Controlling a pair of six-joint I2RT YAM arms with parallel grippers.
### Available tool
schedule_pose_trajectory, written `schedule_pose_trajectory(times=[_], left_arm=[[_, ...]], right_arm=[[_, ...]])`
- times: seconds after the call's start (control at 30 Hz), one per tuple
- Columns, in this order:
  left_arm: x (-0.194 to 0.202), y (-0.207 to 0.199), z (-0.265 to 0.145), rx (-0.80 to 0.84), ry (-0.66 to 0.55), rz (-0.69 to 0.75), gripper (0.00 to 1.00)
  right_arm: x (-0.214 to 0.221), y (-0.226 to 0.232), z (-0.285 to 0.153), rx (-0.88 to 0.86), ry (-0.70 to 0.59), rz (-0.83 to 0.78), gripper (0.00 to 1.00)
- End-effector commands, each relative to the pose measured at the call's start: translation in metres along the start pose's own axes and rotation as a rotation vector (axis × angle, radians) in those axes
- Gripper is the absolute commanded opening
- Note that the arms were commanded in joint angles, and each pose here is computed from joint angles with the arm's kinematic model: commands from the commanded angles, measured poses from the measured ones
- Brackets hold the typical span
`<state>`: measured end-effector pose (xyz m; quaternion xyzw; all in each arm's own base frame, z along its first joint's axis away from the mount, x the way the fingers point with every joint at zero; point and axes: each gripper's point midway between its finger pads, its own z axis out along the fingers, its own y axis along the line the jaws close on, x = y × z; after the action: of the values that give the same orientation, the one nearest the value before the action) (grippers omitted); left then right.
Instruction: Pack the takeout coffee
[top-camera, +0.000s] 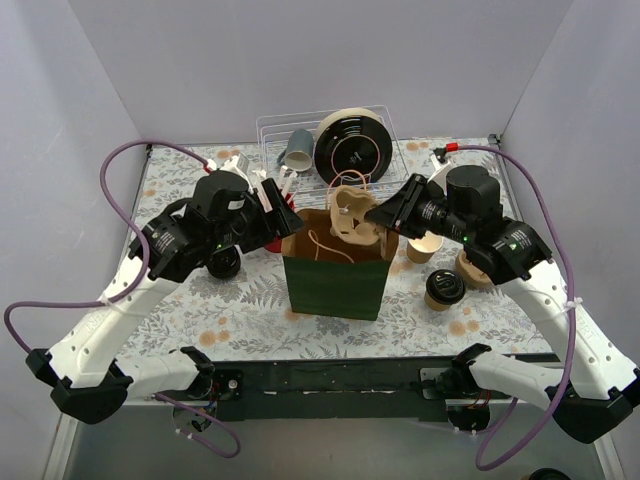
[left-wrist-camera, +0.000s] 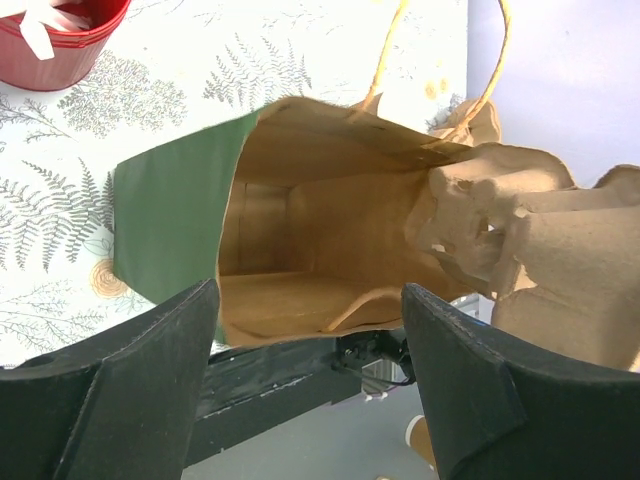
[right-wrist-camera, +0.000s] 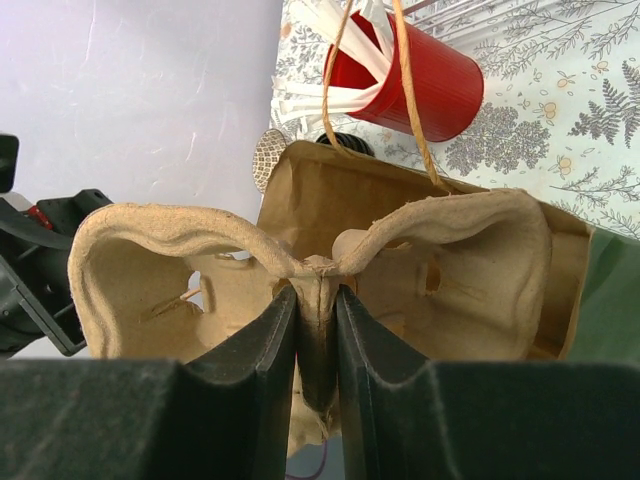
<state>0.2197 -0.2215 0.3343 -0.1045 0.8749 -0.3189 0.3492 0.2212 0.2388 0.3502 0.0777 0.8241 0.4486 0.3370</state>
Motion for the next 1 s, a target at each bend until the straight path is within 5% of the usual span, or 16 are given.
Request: schedule_pose_trajectory(times=[0.0, 0.43, 0.97], left_arm=[[0.001, 0.003, 0.001, -0.023, 0.013, 0.006, 0.73], [-0.026, -0.008, -0.003, -0.053, -0.068, -0.006, 0.73], [-0.002, 0.033, 0.018, -0.258, 0.028, -0.02, 0.65]], right_arm=[[-0.008, 0.005, -0.001, -0.004, -0.039, -0.002, 0.27], [-0.005, -0.006, 0.006, 0.042, -0.033, 0.011, 0.25], [-0.006, -0.011, 0.018, 0.081, -0.033, 0.018, 0.24]])
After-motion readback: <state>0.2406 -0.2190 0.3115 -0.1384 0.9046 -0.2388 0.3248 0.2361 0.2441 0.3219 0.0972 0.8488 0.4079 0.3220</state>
